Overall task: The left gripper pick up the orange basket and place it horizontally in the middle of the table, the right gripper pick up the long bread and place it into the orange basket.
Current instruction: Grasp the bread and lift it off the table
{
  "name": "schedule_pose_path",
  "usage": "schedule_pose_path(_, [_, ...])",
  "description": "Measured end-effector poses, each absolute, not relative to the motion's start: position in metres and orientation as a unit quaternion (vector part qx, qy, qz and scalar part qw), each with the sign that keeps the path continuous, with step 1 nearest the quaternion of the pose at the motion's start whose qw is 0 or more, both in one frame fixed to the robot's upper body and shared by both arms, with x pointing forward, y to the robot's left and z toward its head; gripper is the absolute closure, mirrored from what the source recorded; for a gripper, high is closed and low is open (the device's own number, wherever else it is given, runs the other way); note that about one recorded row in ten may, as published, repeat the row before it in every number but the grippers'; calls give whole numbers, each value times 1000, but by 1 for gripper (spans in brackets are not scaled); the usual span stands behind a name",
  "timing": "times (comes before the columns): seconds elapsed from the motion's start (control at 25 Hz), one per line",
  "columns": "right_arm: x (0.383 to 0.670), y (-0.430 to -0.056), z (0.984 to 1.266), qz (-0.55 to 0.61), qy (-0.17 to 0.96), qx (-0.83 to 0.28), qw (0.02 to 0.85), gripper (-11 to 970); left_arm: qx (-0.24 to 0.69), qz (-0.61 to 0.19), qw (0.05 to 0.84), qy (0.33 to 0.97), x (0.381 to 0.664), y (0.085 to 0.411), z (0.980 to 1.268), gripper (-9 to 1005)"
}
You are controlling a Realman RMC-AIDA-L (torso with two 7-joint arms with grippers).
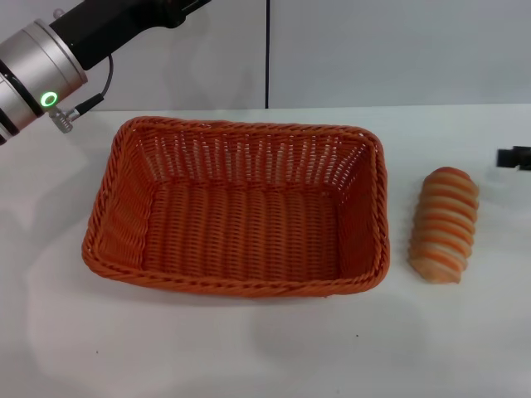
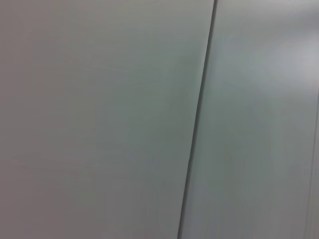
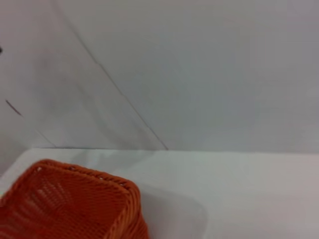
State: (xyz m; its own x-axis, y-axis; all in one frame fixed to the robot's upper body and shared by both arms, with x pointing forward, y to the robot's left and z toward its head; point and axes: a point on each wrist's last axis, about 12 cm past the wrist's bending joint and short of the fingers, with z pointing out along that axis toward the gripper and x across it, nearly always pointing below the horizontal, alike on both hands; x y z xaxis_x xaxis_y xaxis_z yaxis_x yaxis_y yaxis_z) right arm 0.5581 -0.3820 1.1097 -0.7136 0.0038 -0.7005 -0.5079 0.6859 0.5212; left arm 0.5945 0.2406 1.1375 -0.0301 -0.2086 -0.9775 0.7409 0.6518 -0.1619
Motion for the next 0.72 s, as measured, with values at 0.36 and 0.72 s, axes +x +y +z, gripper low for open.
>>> schedule_pose_path(0.36, [579,-397,1171,400,880,-115,229,470,215,-360,656,628,591,240,1130,184])
schedule_pose_path(0.72, [588,-378,1156,366,897,-134,210,473,218,-365,656,624,588,241,1130,184])
